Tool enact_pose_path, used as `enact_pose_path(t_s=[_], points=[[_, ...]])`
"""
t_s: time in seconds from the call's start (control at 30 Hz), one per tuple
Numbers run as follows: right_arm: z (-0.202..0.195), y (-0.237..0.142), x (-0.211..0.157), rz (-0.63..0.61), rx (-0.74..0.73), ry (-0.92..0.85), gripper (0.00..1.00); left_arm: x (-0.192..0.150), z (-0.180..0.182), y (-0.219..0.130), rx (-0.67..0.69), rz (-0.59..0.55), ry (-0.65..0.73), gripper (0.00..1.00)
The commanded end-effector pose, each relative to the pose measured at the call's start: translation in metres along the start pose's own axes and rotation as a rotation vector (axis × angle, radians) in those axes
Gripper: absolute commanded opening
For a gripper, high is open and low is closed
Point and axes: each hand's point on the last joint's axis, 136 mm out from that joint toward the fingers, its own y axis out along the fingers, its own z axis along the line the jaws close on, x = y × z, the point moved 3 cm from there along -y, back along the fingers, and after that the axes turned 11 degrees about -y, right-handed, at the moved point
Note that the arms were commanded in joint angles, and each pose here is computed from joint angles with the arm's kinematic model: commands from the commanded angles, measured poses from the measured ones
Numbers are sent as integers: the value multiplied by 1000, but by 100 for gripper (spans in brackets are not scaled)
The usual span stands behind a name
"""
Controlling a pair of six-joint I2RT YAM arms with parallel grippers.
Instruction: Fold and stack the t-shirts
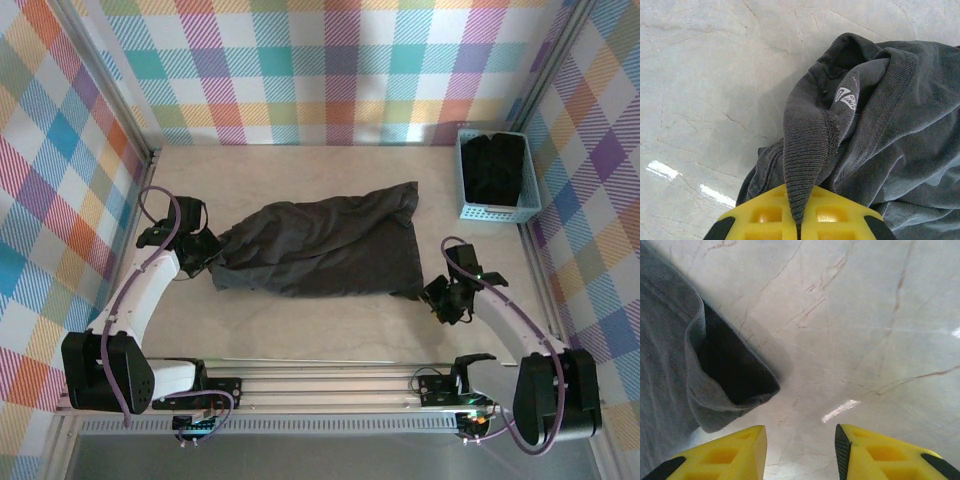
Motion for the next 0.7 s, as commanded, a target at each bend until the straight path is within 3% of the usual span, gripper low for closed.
enact_pose_path(t_s=[0.0, 0.4, 0.67], points=[[24, 4, 8, 8, 103, 48, 42, 1, 3, 3, 2, 9, 0, 0], [26, 17, 26, -16, 46, 39, 40, 0, 2, 3, -9, 16, 0, 0], [17, 25, 37, -44, -41, 23, 2, -4, 2, 5, -14, 39, 2, 0]])
